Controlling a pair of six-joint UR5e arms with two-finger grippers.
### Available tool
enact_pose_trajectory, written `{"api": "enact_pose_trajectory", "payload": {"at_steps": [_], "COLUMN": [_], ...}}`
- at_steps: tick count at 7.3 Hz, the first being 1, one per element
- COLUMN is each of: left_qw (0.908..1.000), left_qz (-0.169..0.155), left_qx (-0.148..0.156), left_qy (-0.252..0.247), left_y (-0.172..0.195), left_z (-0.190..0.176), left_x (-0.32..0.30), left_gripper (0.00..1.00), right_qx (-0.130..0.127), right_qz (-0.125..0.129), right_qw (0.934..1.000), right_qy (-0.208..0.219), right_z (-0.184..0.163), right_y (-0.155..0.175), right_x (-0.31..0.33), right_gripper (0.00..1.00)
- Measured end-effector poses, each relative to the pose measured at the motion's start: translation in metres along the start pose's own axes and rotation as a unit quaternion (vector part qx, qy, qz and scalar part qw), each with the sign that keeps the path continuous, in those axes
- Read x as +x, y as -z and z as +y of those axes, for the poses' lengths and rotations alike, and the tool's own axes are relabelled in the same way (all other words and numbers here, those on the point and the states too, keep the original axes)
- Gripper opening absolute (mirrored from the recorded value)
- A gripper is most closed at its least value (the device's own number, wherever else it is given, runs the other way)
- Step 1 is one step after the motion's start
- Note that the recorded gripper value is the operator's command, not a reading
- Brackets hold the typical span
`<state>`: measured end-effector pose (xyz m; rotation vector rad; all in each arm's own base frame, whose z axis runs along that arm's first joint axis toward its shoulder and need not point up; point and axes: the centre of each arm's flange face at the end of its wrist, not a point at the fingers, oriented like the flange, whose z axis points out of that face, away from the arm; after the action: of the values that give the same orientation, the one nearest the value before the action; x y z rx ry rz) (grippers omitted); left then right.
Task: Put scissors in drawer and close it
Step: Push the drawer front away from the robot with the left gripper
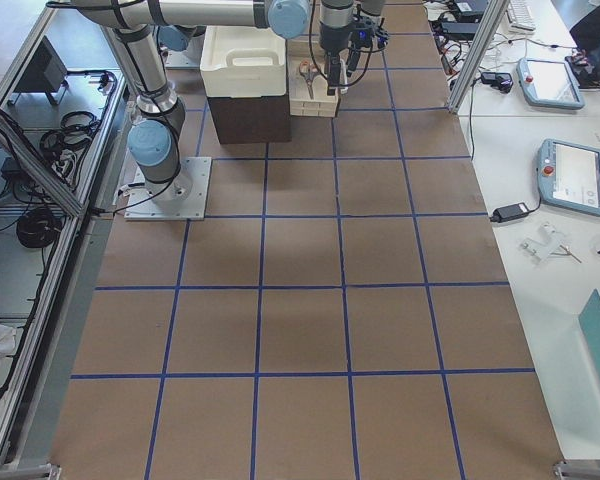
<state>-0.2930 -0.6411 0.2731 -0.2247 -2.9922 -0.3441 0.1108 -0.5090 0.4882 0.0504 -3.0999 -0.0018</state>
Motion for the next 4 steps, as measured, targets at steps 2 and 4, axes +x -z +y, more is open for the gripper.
{"api": "enact_pose_trajectory", "payload": {"at_steps": [2,4], "left_qw": [1.0,1.0], "left_qz": [0.0,0.0], "left_qx": [-0.003,-0.008], "left_qy": [0.001,0.002], "left_y": [-0.0003,0.001], "left_z": [0.0056,0.011], "left_x": [-0.0013,-0.0013], "left_gripper": [1.0,1.0], "right_qx": [0.0,0.0], "right_qz": [0.0,0.0], "right_qw": [1.0,1.0], "right_qy": [0.0,0.001], "right_z": [-0.0005,-0.001], "right_y": [-0.0002,-0.0006], "right_x": [0.0,0.0], "right_gripper": [1.0,1.0]}}
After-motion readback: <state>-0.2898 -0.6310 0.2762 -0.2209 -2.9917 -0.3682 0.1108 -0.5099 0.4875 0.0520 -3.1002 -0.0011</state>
